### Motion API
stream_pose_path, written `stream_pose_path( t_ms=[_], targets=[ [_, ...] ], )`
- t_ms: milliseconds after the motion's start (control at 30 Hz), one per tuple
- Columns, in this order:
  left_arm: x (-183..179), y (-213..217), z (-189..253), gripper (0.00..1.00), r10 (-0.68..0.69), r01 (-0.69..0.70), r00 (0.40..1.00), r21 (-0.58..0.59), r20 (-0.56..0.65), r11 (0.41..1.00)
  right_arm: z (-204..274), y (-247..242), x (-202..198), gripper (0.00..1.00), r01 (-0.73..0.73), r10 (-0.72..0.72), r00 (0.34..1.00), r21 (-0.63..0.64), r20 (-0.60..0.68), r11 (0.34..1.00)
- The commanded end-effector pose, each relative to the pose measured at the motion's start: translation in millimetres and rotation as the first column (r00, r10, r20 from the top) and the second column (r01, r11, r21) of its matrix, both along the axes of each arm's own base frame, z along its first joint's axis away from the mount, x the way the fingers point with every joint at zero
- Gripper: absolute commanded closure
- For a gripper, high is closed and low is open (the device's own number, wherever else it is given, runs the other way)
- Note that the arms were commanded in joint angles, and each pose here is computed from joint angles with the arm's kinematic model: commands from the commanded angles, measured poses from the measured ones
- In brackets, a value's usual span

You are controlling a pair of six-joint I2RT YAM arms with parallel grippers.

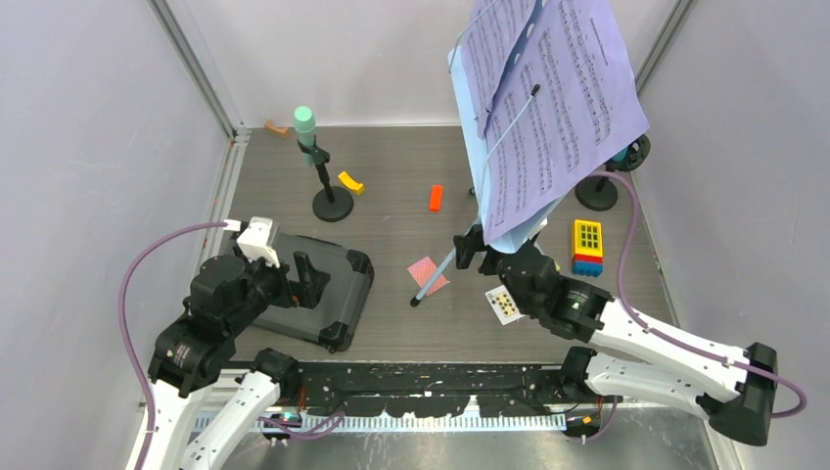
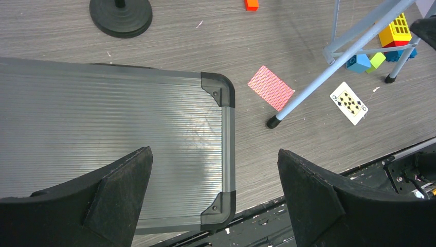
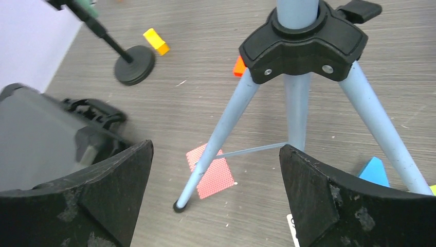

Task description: Pack up the instrument practice props

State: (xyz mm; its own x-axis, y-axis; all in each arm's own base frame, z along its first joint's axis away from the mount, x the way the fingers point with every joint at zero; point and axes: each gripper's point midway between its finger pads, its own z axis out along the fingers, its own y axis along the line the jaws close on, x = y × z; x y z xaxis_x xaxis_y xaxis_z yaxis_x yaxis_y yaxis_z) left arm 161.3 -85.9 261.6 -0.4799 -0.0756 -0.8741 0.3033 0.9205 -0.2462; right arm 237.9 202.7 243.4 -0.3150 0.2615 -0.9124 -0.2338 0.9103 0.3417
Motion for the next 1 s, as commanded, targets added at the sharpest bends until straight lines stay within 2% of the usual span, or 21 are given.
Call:
stream_pose_path(
  t_ms=[0, 167, 433, 967],
  targets=[
    [5, -2, 10, 0.05, -0.003, 0.004, 0.999, -0.017, 0.050, 1.000, 15, -17, 23, 0.02, 0.242, -0.243, 0.966, 0.021, 0.090, 0.970],
    [5, -3, 10, 0.05, -0.005, 0.006, 0.999, -0.017, 0.051, 1.000, 2, -24, 37, 0.03, 0.382, -0.371, 0.919, -0.067, 0.133, 0.922],
    [5, -3, 10, 0.05, -0.005, 0.006, 0.999, -0.016, 0.050, 1.000, 1, -27, 48, 0.04, 0.523, -0.507, 0.844, -0.056, 0.174, 0.851],
    [6, -3, 9, 0.05, -0.004, 0.005, 0.999, -0.015, 0.050, 1.000, -14, -21, 71, 0.26, 0.602, -0.562, 0.793, -0.161, 0.236, 0.782]
  ],
)
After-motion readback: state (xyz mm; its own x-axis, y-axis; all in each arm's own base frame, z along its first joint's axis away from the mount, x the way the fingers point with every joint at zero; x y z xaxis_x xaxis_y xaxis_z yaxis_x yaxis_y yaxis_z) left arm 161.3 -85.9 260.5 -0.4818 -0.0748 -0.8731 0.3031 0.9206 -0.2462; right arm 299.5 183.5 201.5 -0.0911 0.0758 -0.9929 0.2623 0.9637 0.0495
